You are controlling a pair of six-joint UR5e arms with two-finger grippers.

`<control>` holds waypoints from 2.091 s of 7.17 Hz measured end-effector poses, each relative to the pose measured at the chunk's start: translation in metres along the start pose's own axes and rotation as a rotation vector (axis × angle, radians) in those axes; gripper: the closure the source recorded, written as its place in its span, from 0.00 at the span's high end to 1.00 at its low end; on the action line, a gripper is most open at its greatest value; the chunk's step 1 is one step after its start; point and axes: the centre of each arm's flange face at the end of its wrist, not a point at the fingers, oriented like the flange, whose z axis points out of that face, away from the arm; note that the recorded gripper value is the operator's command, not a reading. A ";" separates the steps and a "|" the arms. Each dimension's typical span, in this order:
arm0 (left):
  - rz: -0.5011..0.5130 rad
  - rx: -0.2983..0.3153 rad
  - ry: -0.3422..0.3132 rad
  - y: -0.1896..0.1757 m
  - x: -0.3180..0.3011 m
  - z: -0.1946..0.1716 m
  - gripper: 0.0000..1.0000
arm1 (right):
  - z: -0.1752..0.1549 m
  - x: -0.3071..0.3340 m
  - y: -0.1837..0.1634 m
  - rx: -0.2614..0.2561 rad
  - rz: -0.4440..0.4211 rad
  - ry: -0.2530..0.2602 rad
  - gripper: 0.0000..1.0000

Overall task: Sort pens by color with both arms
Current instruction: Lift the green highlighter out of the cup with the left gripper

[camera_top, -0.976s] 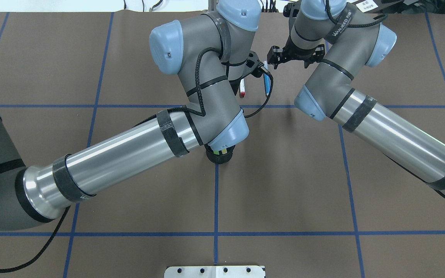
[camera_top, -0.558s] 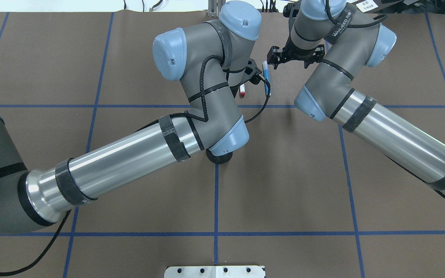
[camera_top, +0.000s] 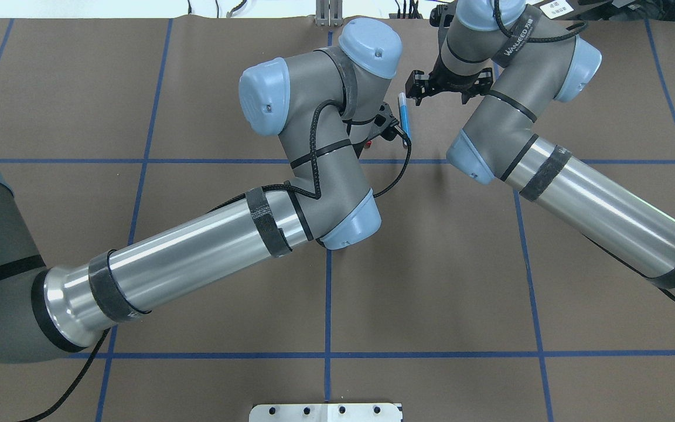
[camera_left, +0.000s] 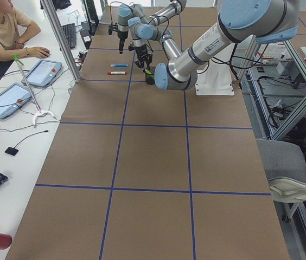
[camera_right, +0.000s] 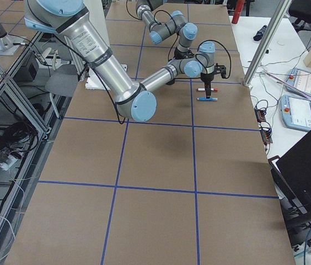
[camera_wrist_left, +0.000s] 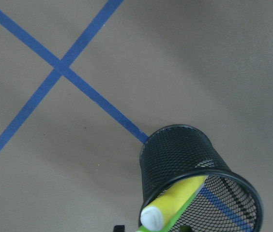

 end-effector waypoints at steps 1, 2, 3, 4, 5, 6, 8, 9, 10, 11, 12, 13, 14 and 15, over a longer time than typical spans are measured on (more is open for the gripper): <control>0.001 0.001 0.000 0.000 0.001 0.000 0.20 | 0.000 0.000 0.000 0.000 0.000 0.000 0.99; 0.002 0.002 0.000 0.000 0.001 -0.001 0.12 | 0.000 0.000 0.000 0.000 0.000 0.000 0.99; 0.002 0.001 0.000 0.000 0.001 -0.001 0.05 | 0.000 0.000 0.000 0.000 0.000 0.000 0.99; 0.003 0.002 0.000 0.001 0.002 -0.002 0.00 | 0.000 0.000 0.000 0.000 0.000 0.000 0.99; 0.004 0.005 0.000 0.003 0.002 -0.002 0.00 | 0.000 0.000 0.000 0.000 0.000 0.000 0.99; 0.007 0.011 0.000 0.010 0.001 -0.003 0.00 | 0.000 0.000 0.000 0.000 0.000 0.000 0.99; 0.021 0.009 -0.001 0.032 0.004 -0.019 0.00 | 0.000 0.000 0.000 0.000 0.000 0.000 0.99; 0.030 0.007 -0.002 0.045 0.009 -0.034 0.00 | 0.000 0.000 0.000 0.000 0.000 0.000 0.99; 0.037 0.013 -0.003 0.059 0.012 -0.048 0.00 | 0.000 0.000 0.000 0.000 0.000 0.000 0.99; 0.047 0.037 -0.001 0.077 0.012 -0.059 0.00 | 0.000 0.000 0.000 0.000 0.000 0.000 0.99; 0.054 0.077 0.001 0.098 0.005 -0.073 0.00 | 0.000 0.000 0.000 0.000 0.000 0.000 0.99; 0.052 0.130 0.003 0.119 -0.009 -0.093 0.00 | -0.001 -0.001 0.000 0.001 -0.001 -0.002 0.99; 0.041 0.179 0.015 0.133 -0.024 -0.116 0.00 | -0.002 -0.001 0.000 0.002 -0.002 -0.003 0.99; 0.022 0.225 0.046 0.146 -0.041 -0.141 0.00 | -0.003 -0.001 -0.001 0.005 -0.003 -0.004 0.99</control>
